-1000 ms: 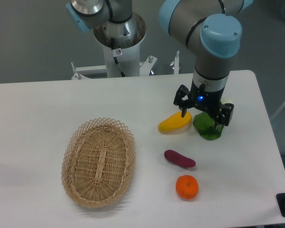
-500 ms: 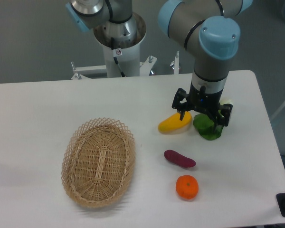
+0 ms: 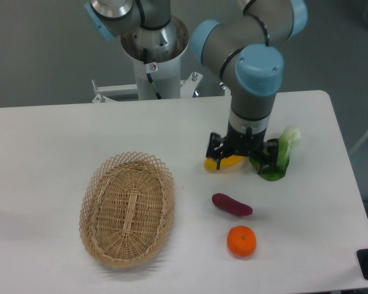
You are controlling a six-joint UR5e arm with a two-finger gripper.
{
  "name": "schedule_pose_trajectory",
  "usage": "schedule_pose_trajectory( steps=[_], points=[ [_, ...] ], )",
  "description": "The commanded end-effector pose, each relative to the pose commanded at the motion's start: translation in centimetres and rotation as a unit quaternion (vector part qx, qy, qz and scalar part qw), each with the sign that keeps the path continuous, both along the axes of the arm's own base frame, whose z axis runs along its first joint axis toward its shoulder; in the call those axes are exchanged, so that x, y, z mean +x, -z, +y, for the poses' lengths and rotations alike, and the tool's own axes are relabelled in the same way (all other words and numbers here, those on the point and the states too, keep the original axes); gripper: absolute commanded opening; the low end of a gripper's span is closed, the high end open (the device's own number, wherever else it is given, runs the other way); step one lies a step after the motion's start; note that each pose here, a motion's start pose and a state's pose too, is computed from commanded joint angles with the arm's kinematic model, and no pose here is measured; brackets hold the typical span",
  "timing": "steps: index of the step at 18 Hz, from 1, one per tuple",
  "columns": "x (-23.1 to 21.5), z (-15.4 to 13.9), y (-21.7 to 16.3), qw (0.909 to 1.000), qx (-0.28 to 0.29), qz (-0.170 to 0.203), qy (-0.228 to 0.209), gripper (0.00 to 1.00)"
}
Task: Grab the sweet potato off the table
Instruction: 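Move the gripper over the purple sweet potato, then lower the gripper around the purple sweet potato and close it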
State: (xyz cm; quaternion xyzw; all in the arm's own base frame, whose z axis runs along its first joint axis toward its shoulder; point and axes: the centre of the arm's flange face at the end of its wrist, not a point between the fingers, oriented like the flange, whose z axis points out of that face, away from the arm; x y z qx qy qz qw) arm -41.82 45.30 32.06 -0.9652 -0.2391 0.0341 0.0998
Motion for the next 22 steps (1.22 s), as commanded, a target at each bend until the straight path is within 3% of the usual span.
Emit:
schedule_pose_trajectory(
  steps=[9, 12, 22],
  points=[
    [-1.8, 0.6, 7.4, 0.9954, -0.006, 0.004, -0.096, 1.00],
    [-1.6, 0.3, 9.2, 0.9950, -0.007, 0.016, -0.098, 1.00],
    [-1.2, 1.6, 10.4, 0.9898, -0.001, 0.008, -0.142, 1.00]
  ],
)
